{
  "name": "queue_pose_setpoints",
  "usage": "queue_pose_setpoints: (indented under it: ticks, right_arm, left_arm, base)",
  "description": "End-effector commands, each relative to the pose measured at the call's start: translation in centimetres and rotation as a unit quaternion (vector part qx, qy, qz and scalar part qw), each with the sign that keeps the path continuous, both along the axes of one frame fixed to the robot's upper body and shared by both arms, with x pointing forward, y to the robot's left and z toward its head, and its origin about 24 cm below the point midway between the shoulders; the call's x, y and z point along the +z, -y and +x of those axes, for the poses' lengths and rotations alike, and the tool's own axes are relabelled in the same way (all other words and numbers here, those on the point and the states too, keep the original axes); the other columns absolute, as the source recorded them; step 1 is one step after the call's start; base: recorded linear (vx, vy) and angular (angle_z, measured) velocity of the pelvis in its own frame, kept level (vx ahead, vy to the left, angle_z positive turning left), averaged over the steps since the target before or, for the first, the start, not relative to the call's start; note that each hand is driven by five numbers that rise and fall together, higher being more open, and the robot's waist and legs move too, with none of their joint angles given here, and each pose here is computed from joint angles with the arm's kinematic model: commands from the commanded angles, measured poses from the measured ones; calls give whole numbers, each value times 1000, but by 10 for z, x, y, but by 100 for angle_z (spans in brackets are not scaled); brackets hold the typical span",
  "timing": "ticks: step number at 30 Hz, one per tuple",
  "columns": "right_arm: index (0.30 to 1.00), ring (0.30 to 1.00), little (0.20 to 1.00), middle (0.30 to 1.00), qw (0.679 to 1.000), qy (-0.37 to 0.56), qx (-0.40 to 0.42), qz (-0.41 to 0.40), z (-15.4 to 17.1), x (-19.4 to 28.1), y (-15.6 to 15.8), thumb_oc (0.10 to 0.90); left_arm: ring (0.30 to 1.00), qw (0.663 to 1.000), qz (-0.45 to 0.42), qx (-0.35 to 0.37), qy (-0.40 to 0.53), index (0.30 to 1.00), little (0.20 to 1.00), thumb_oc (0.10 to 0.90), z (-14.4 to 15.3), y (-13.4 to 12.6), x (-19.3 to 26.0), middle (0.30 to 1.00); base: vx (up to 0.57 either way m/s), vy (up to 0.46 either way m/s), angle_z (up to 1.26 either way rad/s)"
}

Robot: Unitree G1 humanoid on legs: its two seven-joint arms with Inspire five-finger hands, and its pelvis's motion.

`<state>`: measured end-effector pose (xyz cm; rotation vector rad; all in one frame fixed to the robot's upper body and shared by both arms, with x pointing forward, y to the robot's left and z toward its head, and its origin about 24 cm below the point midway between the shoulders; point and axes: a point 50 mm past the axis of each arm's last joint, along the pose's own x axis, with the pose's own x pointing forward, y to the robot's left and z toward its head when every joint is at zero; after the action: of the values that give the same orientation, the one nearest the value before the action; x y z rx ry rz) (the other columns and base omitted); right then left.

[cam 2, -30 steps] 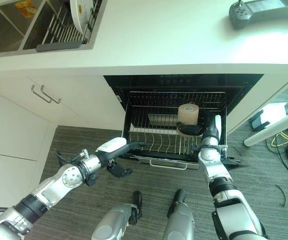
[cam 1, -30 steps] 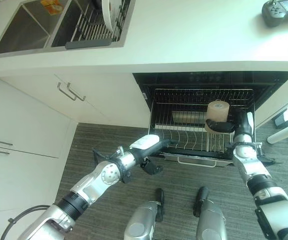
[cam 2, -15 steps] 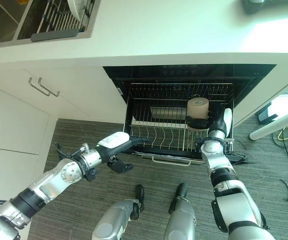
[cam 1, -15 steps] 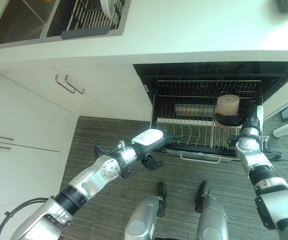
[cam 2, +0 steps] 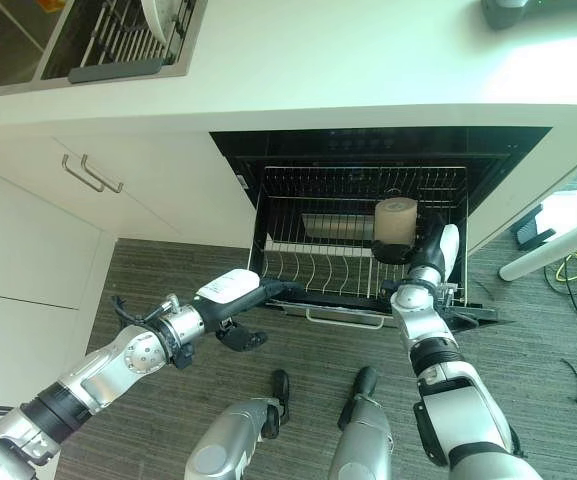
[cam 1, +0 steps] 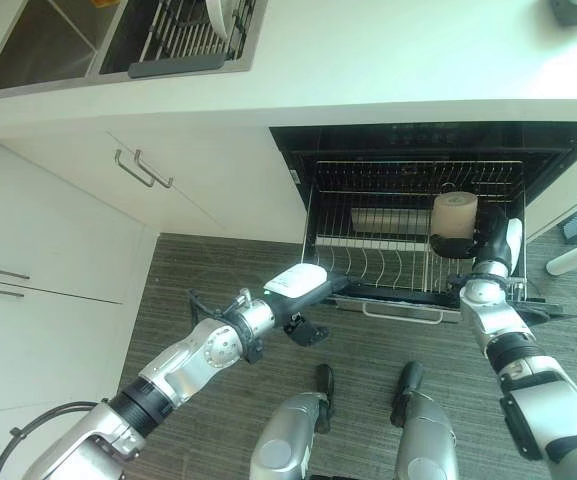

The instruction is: Place the dishes in the dishwasher.

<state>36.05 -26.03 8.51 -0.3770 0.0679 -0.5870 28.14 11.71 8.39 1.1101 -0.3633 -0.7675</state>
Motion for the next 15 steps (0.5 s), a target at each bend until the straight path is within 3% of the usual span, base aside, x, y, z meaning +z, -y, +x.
queue_pose_setpoints:
  ticks: [1, 8, 15]
  right_arm:
    - [900, 900, 900, 900, 995, 45, -85, 14, -9, 11, 29, 800]
    - [900, 900, 900, 900, 983, 154, -93, -16, -8, 42, 21, 800]
    - [900, 900, 900, 900, 950, 294, -52, 92, -17, 53, -1, 800]
  left_arm:
    - [900, 999, 0, -30, 12, 900, 900, 800, -14, 4, 1, 900]
    - [900, 999, -7, -32, -2, 900, 900, 800, -23, 10, -13, 900]
    - [900, 1000, -18, -6, -17, 900, 900, 800, -33, 7, -31, 900]
  base:
    - [0, 0, 0]
    - [2, 38, -4]
    - [19, 33, -7]
